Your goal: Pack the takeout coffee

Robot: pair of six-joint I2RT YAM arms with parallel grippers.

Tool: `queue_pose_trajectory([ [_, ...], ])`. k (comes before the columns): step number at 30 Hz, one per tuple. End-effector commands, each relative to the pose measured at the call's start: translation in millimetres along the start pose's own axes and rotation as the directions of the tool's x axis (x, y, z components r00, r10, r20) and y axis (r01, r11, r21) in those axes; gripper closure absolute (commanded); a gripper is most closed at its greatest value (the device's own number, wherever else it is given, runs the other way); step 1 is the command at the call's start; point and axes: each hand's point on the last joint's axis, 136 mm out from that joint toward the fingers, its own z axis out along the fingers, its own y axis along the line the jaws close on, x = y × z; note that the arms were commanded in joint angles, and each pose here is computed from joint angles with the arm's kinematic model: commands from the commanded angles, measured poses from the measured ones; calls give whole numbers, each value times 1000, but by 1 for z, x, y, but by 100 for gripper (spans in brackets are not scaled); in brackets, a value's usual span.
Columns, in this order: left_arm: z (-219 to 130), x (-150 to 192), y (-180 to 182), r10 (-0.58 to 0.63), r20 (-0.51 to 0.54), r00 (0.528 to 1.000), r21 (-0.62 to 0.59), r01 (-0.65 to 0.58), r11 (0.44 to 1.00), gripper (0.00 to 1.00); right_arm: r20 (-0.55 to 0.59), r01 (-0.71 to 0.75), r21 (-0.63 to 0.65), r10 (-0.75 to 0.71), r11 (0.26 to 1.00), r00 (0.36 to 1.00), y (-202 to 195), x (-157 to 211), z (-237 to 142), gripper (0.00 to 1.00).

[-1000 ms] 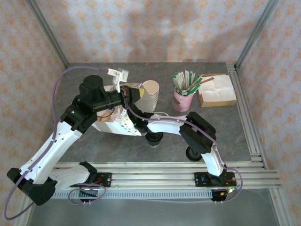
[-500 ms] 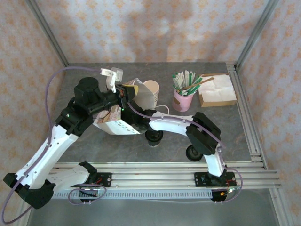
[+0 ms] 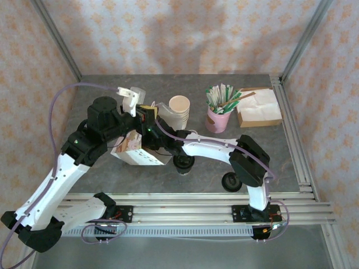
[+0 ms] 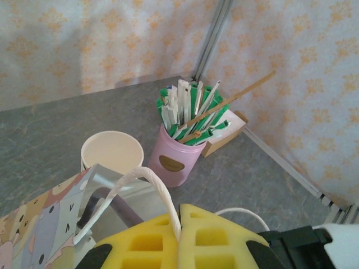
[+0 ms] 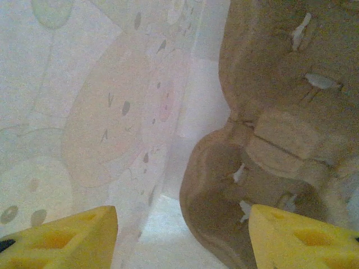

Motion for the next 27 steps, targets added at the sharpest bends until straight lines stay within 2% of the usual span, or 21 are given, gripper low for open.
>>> queue_pose_trajectory([
  [1,-9,7,-2,72,-15,997,3,-72,997,100,30,4,-48,-3,999,1000,22,-6,-24,35],
  [6,-14,17,1,106,-45,993,-9,-106,994,100,54,15,-60,-11,998,998,25,-9,-42,33],
  [14,-12,34,-1,96,-85,992,24,-94,995,100,88,19,-95,-10,995,996,34,-12,-69,33],
  [20,-16,30,-7,69,-73,995,44,-66,997,100,128,65,-63,-56,996,990,36,-18,-97,40],
  [27,-23,25,-23,25,-68,997,123,-16,992,100,155,136,-30,-129,990,979,39,-21,-130,46],
])
